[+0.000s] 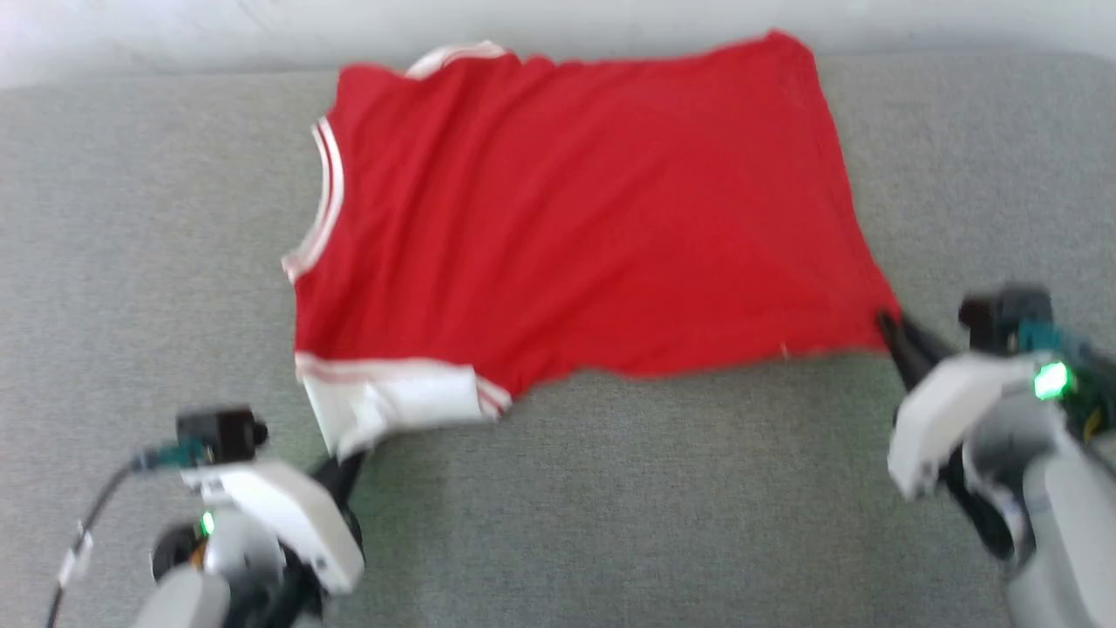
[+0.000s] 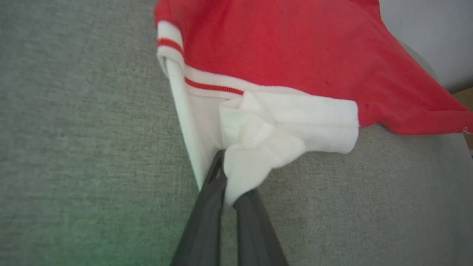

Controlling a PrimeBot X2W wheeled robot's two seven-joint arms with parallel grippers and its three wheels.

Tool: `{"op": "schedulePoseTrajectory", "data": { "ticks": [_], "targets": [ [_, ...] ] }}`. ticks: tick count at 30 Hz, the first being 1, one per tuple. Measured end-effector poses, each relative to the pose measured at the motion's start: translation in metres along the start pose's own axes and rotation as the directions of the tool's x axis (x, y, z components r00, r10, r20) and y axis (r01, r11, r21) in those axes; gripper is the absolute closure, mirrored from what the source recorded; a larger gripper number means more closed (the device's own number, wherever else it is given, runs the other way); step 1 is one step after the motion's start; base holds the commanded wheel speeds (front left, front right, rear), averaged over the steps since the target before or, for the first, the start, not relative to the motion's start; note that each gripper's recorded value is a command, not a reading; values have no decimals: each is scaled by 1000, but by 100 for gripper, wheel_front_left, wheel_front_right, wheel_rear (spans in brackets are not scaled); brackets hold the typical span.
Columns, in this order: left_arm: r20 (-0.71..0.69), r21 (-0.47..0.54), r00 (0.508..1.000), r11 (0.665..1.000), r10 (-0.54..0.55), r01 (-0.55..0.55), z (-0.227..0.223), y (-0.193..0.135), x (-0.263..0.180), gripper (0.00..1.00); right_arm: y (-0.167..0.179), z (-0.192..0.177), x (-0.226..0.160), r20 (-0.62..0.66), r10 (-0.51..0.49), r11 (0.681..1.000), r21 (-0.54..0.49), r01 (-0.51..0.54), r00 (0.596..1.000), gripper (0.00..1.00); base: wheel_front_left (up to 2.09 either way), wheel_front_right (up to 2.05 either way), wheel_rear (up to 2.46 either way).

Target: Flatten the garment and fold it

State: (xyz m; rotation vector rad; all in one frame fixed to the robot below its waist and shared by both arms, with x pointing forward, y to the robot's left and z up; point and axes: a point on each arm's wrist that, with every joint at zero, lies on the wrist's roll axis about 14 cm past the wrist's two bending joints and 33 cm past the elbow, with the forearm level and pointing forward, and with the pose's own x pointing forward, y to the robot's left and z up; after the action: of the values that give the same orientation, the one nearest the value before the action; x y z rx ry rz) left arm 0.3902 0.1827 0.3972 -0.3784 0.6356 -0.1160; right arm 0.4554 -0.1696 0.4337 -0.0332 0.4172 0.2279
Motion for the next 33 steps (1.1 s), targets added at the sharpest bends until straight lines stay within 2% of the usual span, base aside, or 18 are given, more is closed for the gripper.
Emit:
{"op": "schedulePoseTrajectory", "data": {
  "ticks": [5,10,17,21,25,27,33],
  "targets": [
    [-43,-56,999,998,18,-21,-28,0,-28,100,3,-34,-33,-115,-16,1000,9,17,993,100,0,0,0],
    [-47,-115,993,987,111,-116,-48,17,-51,100,-4,-69,-73,-242,-76,991,92,101,967,100,0,0,0],
    [-57,-175,992,978,109,-117,-66,8,-58,100,-3,-94,-97,-310,-101,978,142,151,945,100,0,0,0],
    [18,-141,995,986,98,-94,-61,4,-60,100,-1,-91,-100,-249,-117,973,166,162,961,100,0,0,0],
    [178,-29,981,997,79,-75,-39,-5,-60,100,1,-77,-97,-123,-135,973,173,155,983,100,0,0,0],
    [269,41,961,997,58,-71,-23,-12,-58,100,5,-71,-95,-65,-134,975,169,143,989,100,0,0,0],
    [468,154,883,986,-18,-62,24,-34,-48,100,4,-50,-88,70,-156,977,159,144,985,100,0,0,0]
  ]
}}
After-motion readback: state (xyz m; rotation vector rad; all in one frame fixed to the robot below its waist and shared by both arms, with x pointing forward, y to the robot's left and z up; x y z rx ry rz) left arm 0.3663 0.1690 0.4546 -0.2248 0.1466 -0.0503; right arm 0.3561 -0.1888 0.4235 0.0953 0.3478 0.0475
